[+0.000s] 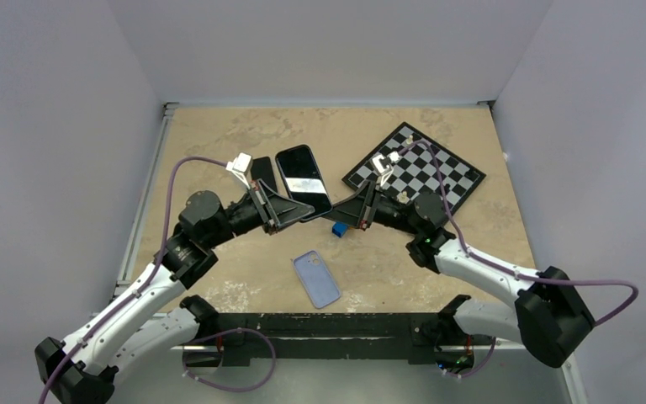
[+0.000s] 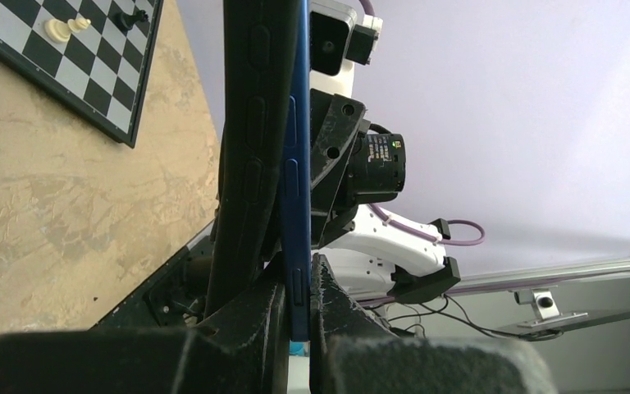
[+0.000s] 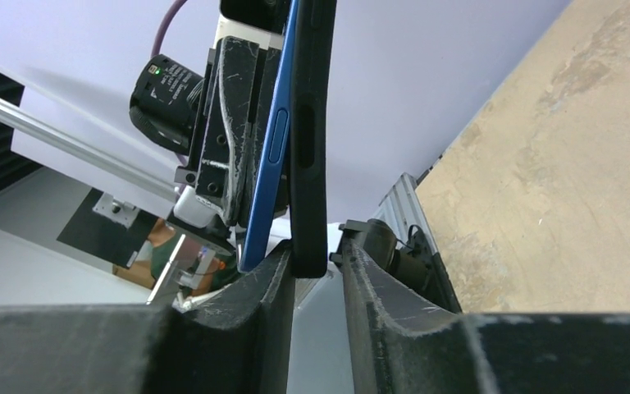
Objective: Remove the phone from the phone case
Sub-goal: Remove the phone case from the phone, then place the phone at the center of the board.
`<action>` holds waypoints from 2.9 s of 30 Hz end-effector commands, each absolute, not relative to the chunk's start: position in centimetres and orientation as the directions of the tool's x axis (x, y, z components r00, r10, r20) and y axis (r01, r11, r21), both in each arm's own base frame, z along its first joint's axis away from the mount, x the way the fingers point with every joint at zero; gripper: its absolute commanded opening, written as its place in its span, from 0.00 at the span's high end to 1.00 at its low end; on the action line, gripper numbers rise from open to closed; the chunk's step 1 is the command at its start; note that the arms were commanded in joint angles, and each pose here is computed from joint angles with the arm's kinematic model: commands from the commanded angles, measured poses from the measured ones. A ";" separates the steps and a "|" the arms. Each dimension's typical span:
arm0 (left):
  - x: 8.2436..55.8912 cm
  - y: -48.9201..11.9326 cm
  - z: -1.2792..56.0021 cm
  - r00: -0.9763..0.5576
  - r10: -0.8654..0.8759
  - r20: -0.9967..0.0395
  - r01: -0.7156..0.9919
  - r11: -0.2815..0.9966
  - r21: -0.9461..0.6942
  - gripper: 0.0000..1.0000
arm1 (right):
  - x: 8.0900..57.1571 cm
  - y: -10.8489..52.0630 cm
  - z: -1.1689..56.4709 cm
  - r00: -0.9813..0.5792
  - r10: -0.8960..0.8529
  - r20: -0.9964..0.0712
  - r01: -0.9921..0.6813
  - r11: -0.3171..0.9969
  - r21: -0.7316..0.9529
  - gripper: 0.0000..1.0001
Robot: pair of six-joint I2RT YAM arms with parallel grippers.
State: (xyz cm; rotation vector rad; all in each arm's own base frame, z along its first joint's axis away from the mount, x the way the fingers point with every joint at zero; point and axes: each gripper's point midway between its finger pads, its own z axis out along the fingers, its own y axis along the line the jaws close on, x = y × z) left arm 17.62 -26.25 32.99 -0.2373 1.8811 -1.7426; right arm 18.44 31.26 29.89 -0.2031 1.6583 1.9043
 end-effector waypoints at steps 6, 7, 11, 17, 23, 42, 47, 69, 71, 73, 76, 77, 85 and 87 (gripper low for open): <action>16.3 -26.4 35.8 -0.834 -0.460 -0.304 0.330 0.026 -0.944 1.00 | 19.5 32.0 34.3 -0.783 0.406 -0.471 -0.576 -0.185 0.796 1.00; 16.3 -26.4 35.5 -0.837 -0.457 -0.301 0.324 0.028 -0.945 1.00 | 19.6 32.0 34.4 -0.784 0.413 -0.463 -0.572 -0.194 0.797 1.00; 16.3 -26.5 34.4 -0.848 -0.452 -0.278 0.298 0.029 -0.954 1.00 | 20.2 32.2 34.6 -0.790 0.428 -0.440 -0.558 -0.203 0.805 1.00; 16.0 -26.8 33.3 -0.863 -0.431 -0.264 0.277 0.034 -0.960 1.00 | 21.9 32.3 34.3 -0.780 0.473 -0.410 -0.531 -0.152 0.834 1.00; 15.3 -27.8 32.4 -0.890 -0.380 -0.253 0.261 0.032 -0.965 1.00 | 24.0 32.3 33.7 -0.772 0.511 -0.377 -0.490 -0.103 0.865 1.00; 18.3 -24.0 25.1 -0.783 -0.285 -0.552 0.356 0.522 -0.775 1.00 | 29.1 23.3 27.9 -0.561 0.617 -0.552 -0.382 0.399 0.834 1.00; 23.0 -18.3 21.8 -0.713 -0.209 -0.669 0.298 0.774 -0.559 1.00 | 27.2 20.3 27.9 -0.471 0.582 -0.663 -0.376 0.547 0.748 1.00; 37.6 -5.9 9.7 -0.861 -0.371 -0.347 -0.114 0.807 -0.580 1.00 | 12.4 27.4 19.4 -0.824 0.236 -0.515 -0.444 0.295 0.846 1.00; 37.8 -5.5 8.8 -0.867 -0.378 -0.325 -0.131 0.802 -0.582 1.00 | 11.9 27.8 18.9 -0.841 0.225 -0.492 -0.426 0.285 0.859 1.00; 38.1 -5.7 8.0 -0.875 -0.391 -0.287 -0.144 0.774 -0.616 1.00 | 11.4 28.3 18.8 -0.855 0.214 -0.472 -0.416 0.261 0.871 1.00; 38.2 -6.1 7.3 -0.889 -0.389 -0.244 -0.156 0.756 -0.636 1.00 | 10.8 28.9 18.5 -0.871 0.196 -0.450 -0.397 0.257 0.881 1.00; 38.1 -6.1 7.1 -0.889 -0.392 -0.238 -0.163 0.756 -0.634 1.00 | 10.7 29.0 18.4 -0.876 0.194 -0.441 -0.388 0.260 0.884 1.00; 38.1 -6.0 6.1 -0.887 -0.414 -0.204 -0.202 0.745 -0.635 0.94 | 9.9 29.3 16.4 -0.918 0.174 -0.357 -0.298 0.293 0.909 1.00; 38.1 -5.5 5.8 -0.884 -0.422 -0.201 -0.217 0.751 -0.623 0.90 | 9.4 29.6 15.5 -0.931 0.148 -0.333 -0.278 0.299 0.913 1.00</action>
